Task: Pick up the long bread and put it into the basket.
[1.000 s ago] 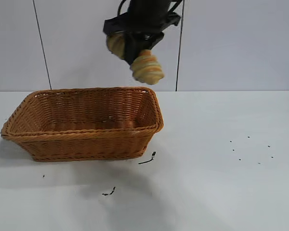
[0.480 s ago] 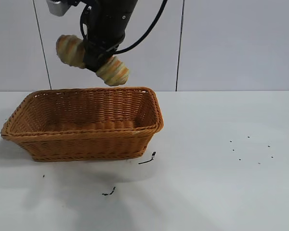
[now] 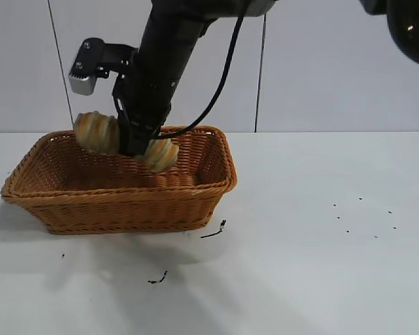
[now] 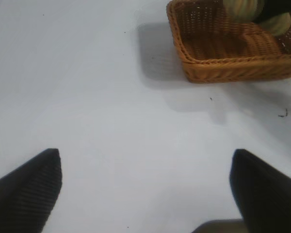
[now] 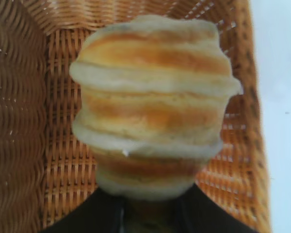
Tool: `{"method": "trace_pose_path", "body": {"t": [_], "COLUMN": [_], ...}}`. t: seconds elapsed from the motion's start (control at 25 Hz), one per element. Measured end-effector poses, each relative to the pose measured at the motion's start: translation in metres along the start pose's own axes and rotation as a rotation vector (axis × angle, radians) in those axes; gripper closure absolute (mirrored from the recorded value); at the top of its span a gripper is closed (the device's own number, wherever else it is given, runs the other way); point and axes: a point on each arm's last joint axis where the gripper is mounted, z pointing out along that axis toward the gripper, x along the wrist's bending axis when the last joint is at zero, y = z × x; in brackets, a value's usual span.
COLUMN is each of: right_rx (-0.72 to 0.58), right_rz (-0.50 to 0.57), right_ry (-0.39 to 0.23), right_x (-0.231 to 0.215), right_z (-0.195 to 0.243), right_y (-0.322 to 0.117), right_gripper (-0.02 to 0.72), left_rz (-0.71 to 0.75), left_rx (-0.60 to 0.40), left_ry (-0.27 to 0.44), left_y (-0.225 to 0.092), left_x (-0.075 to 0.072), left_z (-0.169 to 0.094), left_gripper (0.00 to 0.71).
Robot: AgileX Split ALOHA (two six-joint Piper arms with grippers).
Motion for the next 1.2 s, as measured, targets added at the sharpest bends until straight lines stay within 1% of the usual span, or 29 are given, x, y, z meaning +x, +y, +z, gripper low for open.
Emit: {"method": "trace_pose_path", "body": {"t": [0.04,0.08,0.16,0.2,0.24,0.28,0.44,0.56,0.64,0.72,0.76,0.88,1.08,1.2], "right_rx": [-0.003,-0.004,-0.002,-0.002,-0.003,-0.004,-0.023,-0.043,-0.06,-0.077,-0.087,-0.131,-0.171,-0.138], "right_rz": [0.004,0.006,0.008,0.012,0.017,0.021,0.02,0.026,0.047,0.1,0.136,0.318,0.688,0.815], "right_ry": [0.002,0.004,0.008,0.008,0.007,0.005,-0.02,-0.046,-0.066,-0.083,-0.092,-0.121,-0.154,-0.144], "right_x": [0.0,0.0,0.001,0.001,0.0,0.0,-0.004,-0.008,-0.011,-0.014,-0.015,-0.019,-0.024,-0.024], "right_z": [0.0,0.0,0.0,0.0,-0.001,-0.002,-0.018,-0.034,-0.047,-0.061,-0.068,-0.093,-0.127,-0.133], "right_y": [0.0,0.0,0.0,0.0,0.001,0.001,0.007,0.013,0.018,0.023,0.025,0.033,0.038,0.032], "right_gripper": [0.496,0.406,0.177,0.118,0.073,0.048,0.014,0.014,0.014,0.014,0.014,0.014,0.014,0.014], "left_rz": [0.0,0.0,0.0,0.0,0.0,0.0,0.0,0.0,0.0,0.0,0.0,0.0,0.0,0.0], "left_rx": [0.0,0.0,0.0,0.0,0.0,0.0,0.0,0.0,0.0,0.0,0.0,0.0,0.0,0.0], "left_ry": [0.0,0.0,0.0,0.0,0.0,0.0,0.0,0.0,0.0,0.0,0.0,0.0,0.0,0.0], "left_y": [0.0,0.0,0.0,0.0,0.0,0.0,0.0,0.0,0.0,0.0,0.0,0.0,0.0,0.0], "left_x": [0.0,0.0,0.0,0.0,0.0,0.0,0.0,0.0,0.0,0.0,0.0,0.0,0.0,0.0], "left_z": [0.0,0.0,0.0,0.0,0.0,0.0,0.0,0.0,0.0,0.0,0.0,0.0,0.0,0.0], "left_gripper": [0.017,0.017,0.017,0.017,0.017,0.017,0.017,0.017,0.017,0.017,0.017,0.017,0.017,0.017]}}
